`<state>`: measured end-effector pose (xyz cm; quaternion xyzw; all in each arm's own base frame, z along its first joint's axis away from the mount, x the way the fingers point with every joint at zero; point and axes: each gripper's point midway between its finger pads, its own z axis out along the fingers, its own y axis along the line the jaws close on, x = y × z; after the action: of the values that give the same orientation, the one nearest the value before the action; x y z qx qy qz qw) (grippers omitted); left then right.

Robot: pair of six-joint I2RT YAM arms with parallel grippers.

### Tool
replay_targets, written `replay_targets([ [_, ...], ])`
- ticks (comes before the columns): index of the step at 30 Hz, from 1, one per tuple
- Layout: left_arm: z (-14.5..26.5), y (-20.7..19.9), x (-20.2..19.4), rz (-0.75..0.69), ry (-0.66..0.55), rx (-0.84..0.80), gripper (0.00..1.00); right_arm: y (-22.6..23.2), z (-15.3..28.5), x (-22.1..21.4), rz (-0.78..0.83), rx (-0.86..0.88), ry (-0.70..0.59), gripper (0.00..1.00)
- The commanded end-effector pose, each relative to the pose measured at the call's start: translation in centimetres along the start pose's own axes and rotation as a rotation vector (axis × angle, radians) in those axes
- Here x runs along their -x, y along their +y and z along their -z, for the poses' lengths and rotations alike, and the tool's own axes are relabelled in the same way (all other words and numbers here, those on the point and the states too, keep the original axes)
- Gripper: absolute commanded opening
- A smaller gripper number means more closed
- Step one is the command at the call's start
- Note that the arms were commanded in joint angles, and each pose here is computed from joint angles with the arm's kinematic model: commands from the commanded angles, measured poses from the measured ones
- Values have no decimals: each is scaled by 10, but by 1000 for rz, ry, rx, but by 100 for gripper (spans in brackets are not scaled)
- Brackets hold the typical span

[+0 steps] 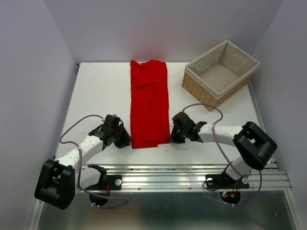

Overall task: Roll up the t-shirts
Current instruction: Roll the T-shirt to the center of the board.

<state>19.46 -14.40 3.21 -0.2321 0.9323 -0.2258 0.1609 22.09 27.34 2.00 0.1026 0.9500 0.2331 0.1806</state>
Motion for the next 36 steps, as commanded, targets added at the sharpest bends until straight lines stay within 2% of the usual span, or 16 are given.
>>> replay_targets([
  [1,3,11,5,48,-61,52,42,-16,1,0,-5,-48,-35,1],
  [7,-4,14,-7,50,-13,28,45,-19,3,-2,-5,-48,-33,1],
  [14,-9,9,-15,52,25,-14,40,-20,3,-3,-11,-49,-31,1],
  [17,-10,5,-19,48,46,-38,31,-20,4,-3,-12,-47,-34,1],
  [19,-11,3,-22,45,61,-50,14,-22,6,-2,-15,-53,-41,1],
  [20,-11,3,-21,46,59,-52,0,-23,6,-1,-15,-59,-48,6],
  [23,-9,2,-19,43,47,-53,0,-25,9,0,-16,-67,-58,20],
  [27,-5,-2,-15,41,29,-64,0,-16,16,4,11,-45,-76,28],
  [29,-5,-2,-16,41,29,-64,0,-16,21,11,39,-82,-107,31],
  [30,-5,-2,-16,42,29,-64,0,-2,25,17,65,-67,-125,34],
  [36,-1,-3,-13,49,8,-67,0,23,33,33,143,-90,-181,35],
])
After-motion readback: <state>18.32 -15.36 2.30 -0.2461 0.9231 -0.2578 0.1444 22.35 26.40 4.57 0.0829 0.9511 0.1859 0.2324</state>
